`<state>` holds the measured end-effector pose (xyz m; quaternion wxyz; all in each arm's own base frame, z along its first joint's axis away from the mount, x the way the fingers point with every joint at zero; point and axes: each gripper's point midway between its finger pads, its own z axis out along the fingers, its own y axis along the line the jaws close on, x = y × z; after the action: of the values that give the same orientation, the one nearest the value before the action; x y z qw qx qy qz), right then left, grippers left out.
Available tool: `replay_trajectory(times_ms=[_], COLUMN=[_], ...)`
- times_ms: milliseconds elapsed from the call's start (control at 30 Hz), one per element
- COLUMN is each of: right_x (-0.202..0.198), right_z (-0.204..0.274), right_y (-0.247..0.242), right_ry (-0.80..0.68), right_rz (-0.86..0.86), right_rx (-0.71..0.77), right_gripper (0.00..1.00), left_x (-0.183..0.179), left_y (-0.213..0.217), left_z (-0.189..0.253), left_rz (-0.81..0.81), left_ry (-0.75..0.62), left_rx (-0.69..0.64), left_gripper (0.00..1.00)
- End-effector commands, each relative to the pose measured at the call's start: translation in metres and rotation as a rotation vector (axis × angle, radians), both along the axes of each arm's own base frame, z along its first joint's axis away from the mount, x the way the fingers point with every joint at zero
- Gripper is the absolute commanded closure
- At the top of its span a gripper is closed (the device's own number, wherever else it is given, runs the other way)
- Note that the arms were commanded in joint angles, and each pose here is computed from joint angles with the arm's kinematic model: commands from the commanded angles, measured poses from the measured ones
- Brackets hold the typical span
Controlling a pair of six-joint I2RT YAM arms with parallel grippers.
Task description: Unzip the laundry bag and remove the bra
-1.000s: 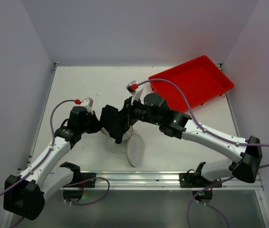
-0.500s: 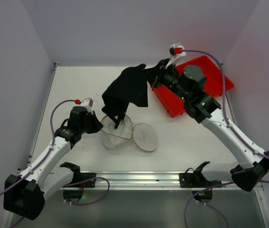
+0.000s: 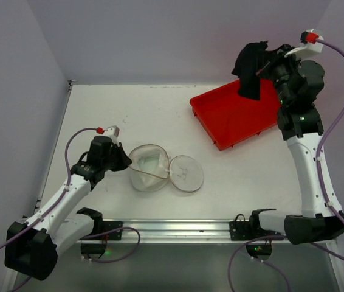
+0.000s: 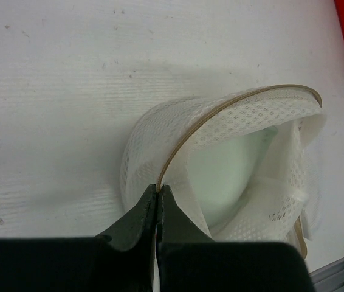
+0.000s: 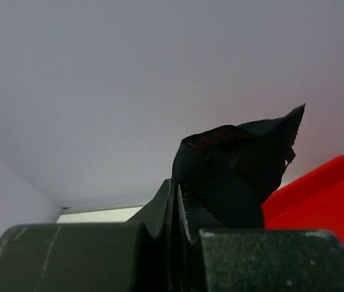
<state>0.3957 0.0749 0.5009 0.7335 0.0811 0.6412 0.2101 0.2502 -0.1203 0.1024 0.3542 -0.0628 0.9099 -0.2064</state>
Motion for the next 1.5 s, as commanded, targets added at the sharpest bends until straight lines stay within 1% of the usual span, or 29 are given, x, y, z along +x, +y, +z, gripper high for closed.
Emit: replay_trajectory(times_ms=[0, 33, 67, 133, 200, 300, 400, 467, 500, 567, 600, 700, 767, 800, 867, 900, 967, 1000, 1033, 1067, 1133, 1167, 1200, 1233, 1300, 1333, 1367, 1400, 1467], right_x=[0.029, 0.036, 0.048, 0.063, 0.081, 0.102, 0.118, 0.127, 0.135, 0.144, 0.149, 0.162, 0.168, 0.166, 0.162, 0.157, 0.153, 0.15, 0.146, 0.14, 0.13, 0.125, 0.117, 0.109, 0.091, 0.081, 0.071, 0.051, 0.025], right_z=[-0.034, -0.043, -0.069, -0.099, -0.134, -0.178, -0.211, -0.224, -0.244, -0.255, -0.273, -0.286, -0.303, -0.312, -0.323, -0.326, -0.314, -0.308, -0.305, -0.285, -0.273, -0.265, -0.244, -0.241, -0.219, -0.222, -0.22, -0.215, -0.213], right_y=[-0.042, -0.049, -0.063, -0.073, -0.094, -0.101, -0.104, -0.108, -0.109, -0.114, -0.117, -0.129, -0.143, -0.147, -0.155, -0.155, -0.151, -0.146, -0.145, -0.143, -0.133, -0.128, -0.122, -0.103, -0.076, -0.042, -0.02, 0.017, 0.062], right_ry=[0.101, 0.115, 0.167, 0.204, 0.257, 0.314, 0.358, 0.364, 0.404, 0.429, 0.464, 0.485, 0.538, 0.574, 0.62, 0.643, 0.637, 0.639, 0.643, 0.612, 0.615, 0.615, 0.59, 0.617, 0.601, 0.616, 0.618, 0.614, 0.616], right_rz=[-0.15, -0.174, -0.219, -0.257, -0.333, -0.375, -0.399, -0.424, -0.431, -0.448, -0.463, -0.488, -0.528, -0.546, -0.57, -0.576, -0.555, -0.53, -0.526, -0.518, -0.466, -0.445, -0.415, -0.34, -0.24, -0.133, -0.07, 0.038, 0.194], right_rx=[0.043, 0.055, 0.078, 0.107, 0.15, 0.204, 0.239, 0.255, 0.257, 0.281, 0.285, 0.29, 0.3, 0.31, 0.327, 0.33, 0.332, 0.34, 0.34, 0.344, 0.311, 0.295, 0.277, 0.228, 0.175, 0.123, 0.096, 0.054, 0.011], right_gripper=[1.0, 1.0, 1.0, 1.0, 1.0, 1.0, 1.0, 1.0, 1.0, 1.0, 1.0, 1.0, 1.0, 0.96, 0.83, 0.65, 0.48, 0.32, 0.26, 0.21, 0.13, 0.13, 0.12, 0.12, 0.12, 0.12, 0.12, 0.12, 0.13], left_x=[0.004, 0.004, 0.004, 0.003, 0.003, 0.0, -0.002, -0.002, -0.002, -0.003, -0.004, -0.005, -0.007, -0.006, -0.007, -0.007, -0.005, -0.004, -0.003, -0.001, 0.002, 0.003, 0.004, 0.007, 0.009, 0.011, 0.011, 0.013, 0.012], left_y=[0.0, -0.001, -0.001, -0.002, -0.002, -0.004, -0.003, -0.001, 0.0, 0.0, 0.0, 0.0, 0.0, 0.0, 0.0, 0.0, -0.001, -0.001, -0.003, -0.004, -0.006, -0.006, -0.007, -0.007, -0.007, -0.007, -0.007, -0.008, -0.008], left_z=[-0.003, -0.004, -0.004, -0.007, -0.009, -0.014, -0.015, -0.014, -0.014, -0.014, -0.014, -0.013, -0.013, -0.011, -0.011, -0.011, -0.01, -0.011, -0.01, -0.009, -0.007, -0.006, -0.005, -0.001, 0.002, 0.004, 0.004, 0.004, 0.004], left_rz=[-0.004, -0.006, -0.006, -0.01, -0.009, -0.017, -0.014, -0.007, -0.003, -0.007, -0.007, -0.007, -0.007, -0.006, -0.005, -0.003, -0.003, -0.005, -0.01, -0.014, -0.021, -0.023, -0.024, -0.022, -0.021, -0.021, -0.024, -0.026, -0.033], left_ry=[-0.02, -0.016, -0.017, -0.008, -0.006, 0.018, 0.02, 0.016, 0.013, 0.018, 0.021, 0.021, 0.022, 0.019, 0.017, 0.016, 0.01, 0.013, 0.008, 0.007, 0.008, 0.008, 0.005, -0.008, -0.02, -0.026, -0.029, -0.027, -0.018], left_rx=[0.008, 0.005, 0.004, 0.002, 0.001, -0.006, -0.007, 0.001, 0.003, 0.006, 0.007, 0.005, -0.002, -0.004, -0.003, -0.004, -0.008, -0.009, -0.013, -0.013, -0.015, -0.016, -0.016, -0.016, -0.013, -0.012, -0.012, -0.011, -0.008], left_gripper=[1.0, 1.0, 1.0, 1.0, 1.0, 1.0, 1.0, 1.0, 1.0, 1.0, 1.0, 1.0, 1.0, 1.0, 1.0, 1.0, 1.0, 1.0, 1.0, 1.0, 1.0, 1.0, 1.0, 1.0, 1.0, 1.0, 1.0, 1.0, 1.0])
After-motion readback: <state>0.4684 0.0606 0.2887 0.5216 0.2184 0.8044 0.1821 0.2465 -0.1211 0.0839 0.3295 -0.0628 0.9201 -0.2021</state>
